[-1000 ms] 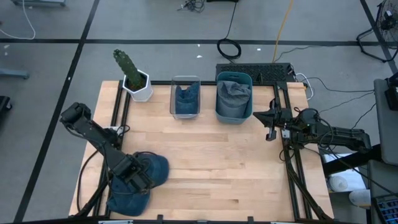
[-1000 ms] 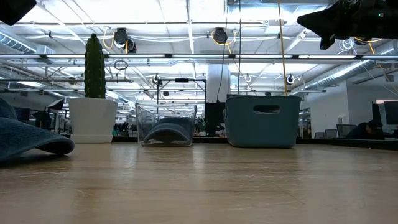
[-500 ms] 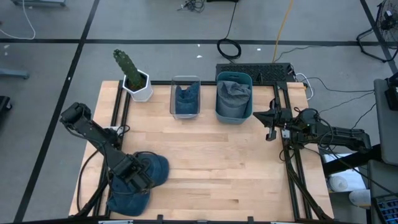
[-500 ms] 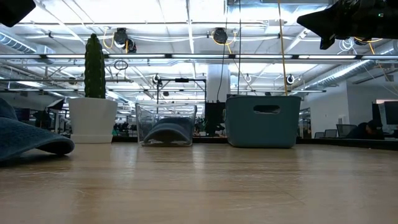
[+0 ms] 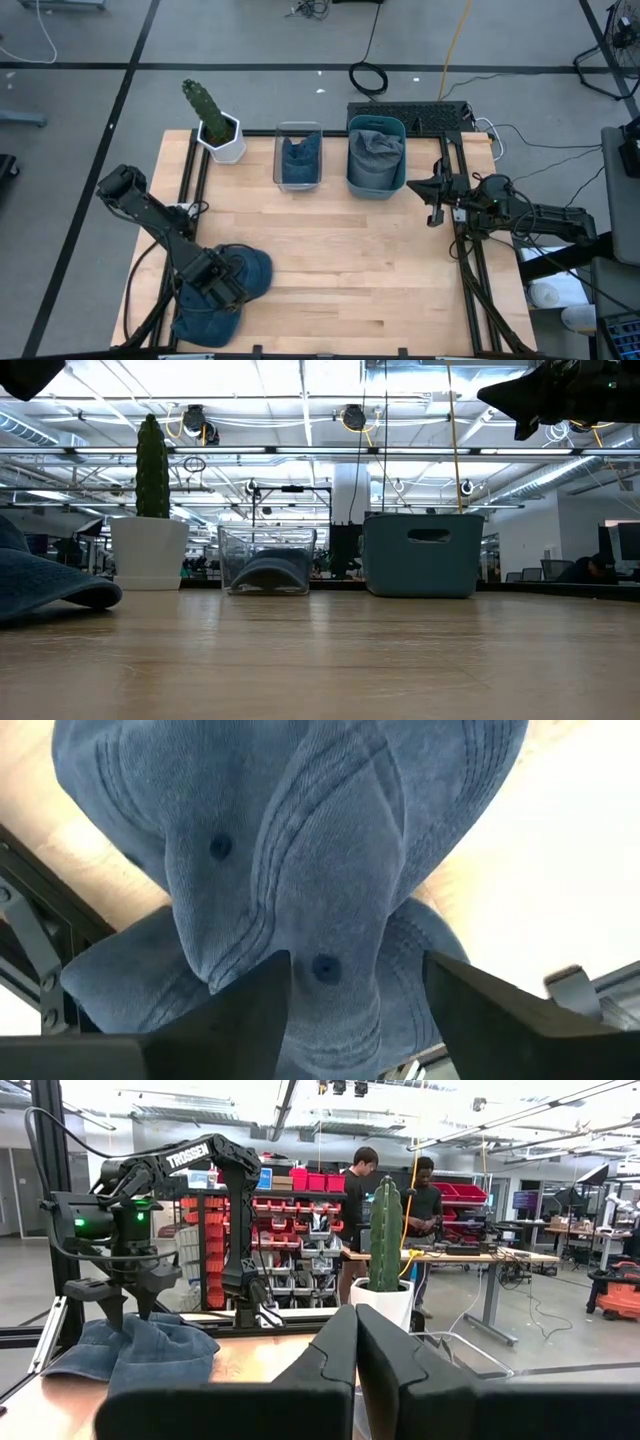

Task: Pick & Place hat
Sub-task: Put the top blue cap into the transparent bin

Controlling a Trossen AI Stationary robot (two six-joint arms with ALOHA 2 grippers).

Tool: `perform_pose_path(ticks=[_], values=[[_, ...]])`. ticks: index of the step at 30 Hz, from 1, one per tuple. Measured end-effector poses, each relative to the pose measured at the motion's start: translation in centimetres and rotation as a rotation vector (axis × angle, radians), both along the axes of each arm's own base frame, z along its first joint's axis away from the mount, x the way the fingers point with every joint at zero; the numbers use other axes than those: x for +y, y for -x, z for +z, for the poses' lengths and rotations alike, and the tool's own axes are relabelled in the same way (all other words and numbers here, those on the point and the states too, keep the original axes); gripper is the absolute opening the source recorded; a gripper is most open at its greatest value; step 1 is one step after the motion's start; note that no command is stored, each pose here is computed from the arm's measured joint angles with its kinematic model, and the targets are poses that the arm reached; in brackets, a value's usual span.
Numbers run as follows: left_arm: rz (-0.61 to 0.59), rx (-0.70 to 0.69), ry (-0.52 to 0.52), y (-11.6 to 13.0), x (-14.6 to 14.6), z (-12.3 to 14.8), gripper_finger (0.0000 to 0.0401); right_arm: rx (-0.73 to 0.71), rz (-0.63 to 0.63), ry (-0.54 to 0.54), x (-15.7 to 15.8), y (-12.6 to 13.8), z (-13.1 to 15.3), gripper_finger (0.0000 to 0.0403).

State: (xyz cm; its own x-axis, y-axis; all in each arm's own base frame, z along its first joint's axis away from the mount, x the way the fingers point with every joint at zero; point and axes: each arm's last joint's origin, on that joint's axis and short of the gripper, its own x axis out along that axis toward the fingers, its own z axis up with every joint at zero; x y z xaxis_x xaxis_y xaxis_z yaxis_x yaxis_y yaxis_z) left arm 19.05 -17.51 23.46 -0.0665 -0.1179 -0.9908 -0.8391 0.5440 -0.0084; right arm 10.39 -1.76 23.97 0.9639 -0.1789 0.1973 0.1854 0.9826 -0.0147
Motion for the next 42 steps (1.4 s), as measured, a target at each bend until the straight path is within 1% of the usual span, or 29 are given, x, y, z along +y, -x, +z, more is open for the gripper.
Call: perform_pose_path(ticks=[4,7,10,14,17,24,42], values=[[0.006,-0.014,-0.017,0.0,0.0,0.0,0.0255,-0.001,0.0,0.0,0.0,0.0,0.0,0.0],[0.007,-0.012,-0.017,0.1,-0.1,0.0,0.0259,-0.001,0.0,0.0,0.0,0.0,0.0,0.0],[0.001,-0.006,-0.017,0.3,-0.2,-0.2,0.0255,-0.001,0.0,0.0,0.0,0.0,0.0,0.0],[0.03,0.059,-0.013,0.8,0.1,-1.2,0.0246,-0.002,0.0,0.0,0.0,0.0,0.0,0.0],[0.034,0.081,-0.019,1.0,0.3,-1.6,0.024,-0.002,0.0,0.0,0.0,0.0,0.0,0.0],[0.016,0.077,-0.012,1.0,0.3,-1.7,0.0243,-0.002,0.0,0.0,0.0,0.0,0.0,0.0],[0.019,0.058,-0.03,0.9,0.3,-1.7,0.0233,-0.002,0.0,0.0,0.0,0.0,0.0,0.0]])
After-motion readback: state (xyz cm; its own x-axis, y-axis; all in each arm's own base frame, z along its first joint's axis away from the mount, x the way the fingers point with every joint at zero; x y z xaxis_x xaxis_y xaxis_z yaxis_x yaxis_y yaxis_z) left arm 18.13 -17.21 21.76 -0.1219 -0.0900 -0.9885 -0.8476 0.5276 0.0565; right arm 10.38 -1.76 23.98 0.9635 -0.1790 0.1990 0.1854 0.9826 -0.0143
